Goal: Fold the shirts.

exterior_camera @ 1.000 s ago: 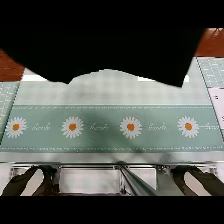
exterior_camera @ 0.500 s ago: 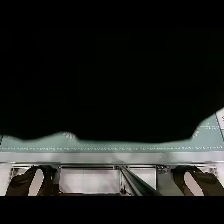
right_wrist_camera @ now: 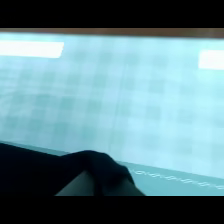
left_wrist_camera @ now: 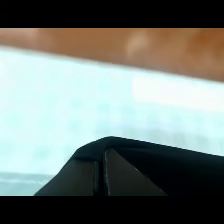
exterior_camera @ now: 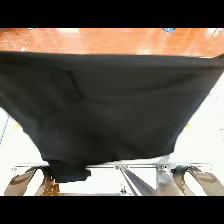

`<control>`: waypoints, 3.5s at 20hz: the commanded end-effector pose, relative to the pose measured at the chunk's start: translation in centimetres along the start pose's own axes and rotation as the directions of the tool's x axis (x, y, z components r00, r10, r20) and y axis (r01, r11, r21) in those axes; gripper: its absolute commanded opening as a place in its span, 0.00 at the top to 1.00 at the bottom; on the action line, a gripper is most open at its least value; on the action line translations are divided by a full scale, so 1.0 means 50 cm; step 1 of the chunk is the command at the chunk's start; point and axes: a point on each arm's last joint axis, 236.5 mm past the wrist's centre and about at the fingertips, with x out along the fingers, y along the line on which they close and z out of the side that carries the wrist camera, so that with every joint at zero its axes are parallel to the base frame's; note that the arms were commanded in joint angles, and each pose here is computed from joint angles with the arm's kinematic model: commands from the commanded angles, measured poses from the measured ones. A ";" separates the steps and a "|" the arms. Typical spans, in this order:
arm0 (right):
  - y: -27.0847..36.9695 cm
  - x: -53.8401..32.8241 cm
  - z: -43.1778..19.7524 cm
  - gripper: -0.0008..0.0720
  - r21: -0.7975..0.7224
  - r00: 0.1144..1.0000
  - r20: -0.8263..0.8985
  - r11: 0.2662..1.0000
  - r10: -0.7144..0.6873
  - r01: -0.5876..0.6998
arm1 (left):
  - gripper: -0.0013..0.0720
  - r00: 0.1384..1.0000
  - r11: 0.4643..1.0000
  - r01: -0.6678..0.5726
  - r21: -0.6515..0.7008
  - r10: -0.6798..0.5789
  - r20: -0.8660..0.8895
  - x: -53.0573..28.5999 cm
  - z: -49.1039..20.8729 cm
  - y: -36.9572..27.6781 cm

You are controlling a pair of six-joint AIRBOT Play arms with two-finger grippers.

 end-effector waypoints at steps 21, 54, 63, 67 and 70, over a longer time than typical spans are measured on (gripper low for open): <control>-0.283 0.643 -0.087 0.96 0.346 0.905 -0.387 0.938 0.176 -0.034 | 0.96 0.800 0.969 0.127 -0.212 -0.226 -0.557 0.622 -0.260 0.060; -0.162 0.350 -0.456 0.43 0.558 0.905 -0.365 0.830 0.218 0.025 | 0.29 0.682 0.772 -0.257 -0.581 -0.281 -0.675 0.269 -0.750 0.138; -0.235 0.330 -0.454 0.43 0.596 0.925 -0.353 0.796 0.141 0.106 | 0.95 0.636 0.805 -0.195 -0.560 -0.331 -0.697 0.329 -0.790 0.078; -0.295 0.242 -0.625 0.43 0.562 0.765 -0.639 0.727 0.078 0.395 | 0.96 0.645 0.830 -0.117 -0.545 -0.353 -0.677 0.336 -0.749 0.066; -0.259 0.245 -0.681 0.43 0.584 0.730 -0.667 0.713 0.148 0.388 | 0.96 0.655 0.832 -0.117 -0.543 -0.346 -0.672 0.341 -0.744 0.070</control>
